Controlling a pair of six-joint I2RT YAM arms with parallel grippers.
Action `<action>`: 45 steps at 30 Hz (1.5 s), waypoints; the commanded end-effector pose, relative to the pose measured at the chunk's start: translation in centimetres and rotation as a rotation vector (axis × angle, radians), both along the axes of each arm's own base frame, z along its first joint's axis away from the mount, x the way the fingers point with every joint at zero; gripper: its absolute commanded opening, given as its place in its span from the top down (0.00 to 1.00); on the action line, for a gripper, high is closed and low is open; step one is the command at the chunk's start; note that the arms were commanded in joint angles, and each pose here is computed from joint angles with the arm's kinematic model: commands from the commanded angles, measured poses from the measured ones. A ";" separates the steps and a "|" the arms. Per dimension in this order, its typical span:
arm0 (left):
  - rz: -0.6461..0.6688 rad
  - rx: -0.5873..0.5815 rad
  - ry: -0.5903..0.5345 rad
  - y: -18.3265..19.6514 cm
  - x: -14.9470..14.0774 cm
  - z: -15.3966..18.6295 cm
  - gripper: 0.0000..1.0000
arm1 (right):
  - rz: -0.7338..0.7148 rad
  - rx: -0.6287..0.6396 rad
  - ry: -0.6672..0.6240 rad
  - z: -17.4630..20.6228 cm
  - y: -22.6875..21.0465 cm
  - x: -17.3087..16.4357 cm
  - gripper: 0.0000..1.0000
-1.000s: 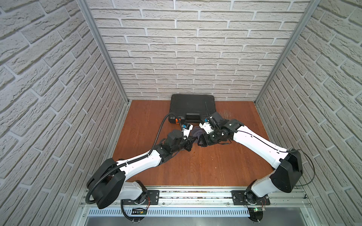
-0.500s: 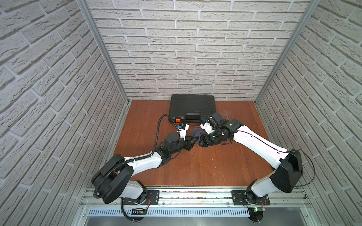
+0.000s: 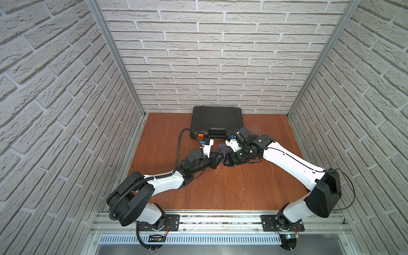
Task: Open the phone stand
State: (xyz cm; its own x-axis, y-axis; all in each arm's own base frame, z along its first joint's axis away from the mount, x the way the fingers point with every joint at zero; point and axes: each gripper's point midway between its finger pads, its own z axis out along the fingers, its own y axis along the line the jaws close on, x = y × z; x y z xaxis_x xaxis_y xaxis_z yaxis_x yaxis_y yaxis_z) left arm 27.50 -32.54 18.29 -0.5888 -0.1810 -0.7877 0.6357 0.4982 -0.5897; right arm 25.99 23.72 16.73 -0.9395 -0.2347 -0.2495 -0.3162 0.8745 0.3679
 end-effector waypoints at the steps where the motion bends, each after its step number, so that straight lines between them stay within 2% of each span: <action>1: -0.022 -0.032 -0.028 -0.6 0.0 0.7 0.76 | 0.061 0.116 -0.054 2.8 2.4 0.1 0.89; 6: -0.029 -0.027 -0.021 -0.5 -0.2 0.6 0.70 | 0.035 0.122 -0.078 3.4 1.9 0.8 0.89; 12: -0.027 -0.014 -0.017 -0.2 -0.4 0.3 0.69 | 0.020 0.140 -0.081 3.7 1.9 1.4 0.89; 25: 0.009 -0.042 -0.055 0.0 0.6 1.7 0.89 | 0.035 0.145 -0.058 3.3 2.2 1.2 0.88; 30: 0.017 -0.054 -0.063 0.2 0.8 2.0 0.96 | 0.033 0.136 -0.051 3.1 2.1 1.2 0.83; 35: 0.039 -0.078 -0.067 0.6 1.3 2.4 1.00 | 0.037 0.131 -0.051 2.8 2.4 1.3 0.67; 43: 0.035 -0.106 -0.074 0.3 1.9 3.1 1.00 | 0.002 0.129 -0.106 3.8 2.4 2.3 0.38; 45: 0.031 -0.114 -0.072 0.2 2.0 3.1 1.00 | -0.009 0.132 -0.119 4.2 2.4 2.5 0.34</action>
State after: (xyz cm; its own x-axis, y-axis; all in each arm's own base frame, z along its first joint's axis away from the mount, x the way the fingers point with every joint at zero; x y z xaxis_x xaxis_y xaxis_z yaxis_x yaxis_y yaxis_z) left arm 28.33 -32.25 17.80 -0.5827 -0.1882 -0.7906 0.6308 0.5086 -0.5860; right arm 27.61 25.59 18.84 -0.9279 -0.2016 -0.3136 -0.3295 0.8370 0.4369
